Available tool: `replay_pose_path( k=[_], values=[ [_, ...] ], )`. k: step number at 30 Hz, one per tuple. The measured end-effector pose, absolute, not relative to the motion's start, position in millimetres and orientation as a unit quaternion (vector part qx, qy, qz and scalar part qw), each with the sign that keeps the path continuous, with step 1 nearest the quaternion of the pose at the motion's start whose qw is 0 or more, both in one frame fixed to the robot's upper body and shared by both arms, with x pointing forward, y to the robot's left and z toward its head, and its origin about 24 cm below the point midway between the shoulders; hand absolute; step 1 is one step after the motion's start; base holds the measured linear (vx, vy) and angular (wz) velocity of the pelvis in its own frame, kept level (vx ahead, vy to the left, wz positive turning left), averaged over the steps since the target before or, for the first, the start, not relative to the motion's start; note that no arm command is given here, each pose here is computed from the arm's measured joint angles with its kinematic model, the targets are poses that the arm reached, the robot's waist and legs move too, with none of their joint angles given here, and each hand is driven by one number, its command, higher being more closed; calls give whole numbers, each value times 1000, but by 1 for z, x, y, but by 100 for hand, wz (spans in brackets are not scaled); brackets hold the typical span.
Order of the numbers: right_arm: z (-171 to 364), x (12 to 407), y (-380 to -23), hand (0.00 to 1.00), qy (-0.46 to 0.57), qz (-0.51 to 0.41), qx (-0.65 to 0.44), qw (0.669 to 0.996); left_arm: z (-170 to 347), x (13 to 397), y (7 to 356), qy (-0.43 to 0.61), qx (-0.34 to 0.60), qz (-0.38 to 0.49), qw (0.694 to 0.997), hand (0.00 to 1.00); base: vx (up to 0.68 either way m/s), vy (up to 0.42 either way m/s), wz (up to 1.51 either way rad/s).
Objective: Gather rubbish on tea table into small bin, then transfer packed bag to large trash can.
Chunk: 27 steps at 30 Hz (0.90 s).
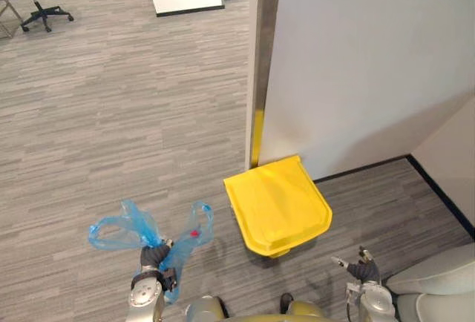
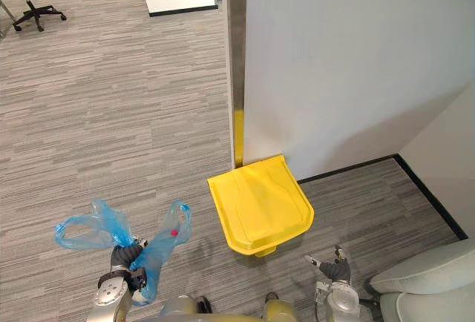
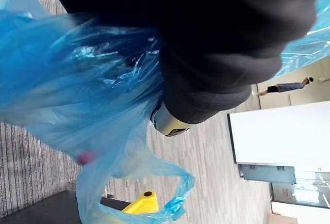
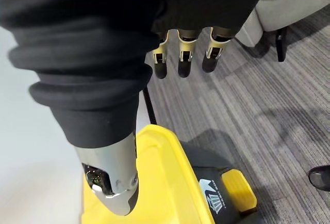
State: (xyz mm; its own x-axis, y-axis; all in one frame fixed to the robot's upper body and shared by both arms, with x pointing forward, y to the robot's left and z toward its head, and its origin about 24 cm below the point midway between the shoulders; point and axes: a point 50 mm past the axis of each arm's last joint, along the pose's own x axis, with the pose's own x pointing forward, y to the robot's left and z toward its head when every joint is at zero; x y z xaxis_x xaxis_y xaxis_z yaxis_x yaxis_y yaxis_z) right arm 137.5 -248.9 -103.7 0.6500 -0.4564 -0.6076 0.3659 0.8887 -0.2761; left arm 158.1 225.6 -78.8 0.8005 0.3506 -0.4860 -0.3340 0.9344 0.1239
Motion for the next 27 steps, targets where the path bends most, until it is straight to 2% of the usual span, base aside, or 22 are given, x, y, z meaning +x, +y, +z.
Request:
replay_pose_path(
  k=[7,10,13,16,20,27],
  values=[
    [-104,140,-245,0,351,-225,-59,907,-78,162,221,263,33,153,952,100,7,58,-31],
    [-104,142,-246,0,355,-224,-61,906,-73,176,219,248,47,133,958,100,138,-55,-1],
    [-88,167,-258,0,315,-236,-69,917,-60,203,215,214,48,127,967,100,193,-49,12],
    [-90,154,-268,0,325,-263,-63,906,-54,215,211,199,48,120,972,100,215,-157,84],
    [-94,137,-278,0,338,-296,-47,892,-56,213,209,204,49,115,971,100,250,-157,62],
    [-94,147,-267,0,327,-289,-27,900,-64,208,199,221,38,107,969,100,94,-91,12]
  ],
)
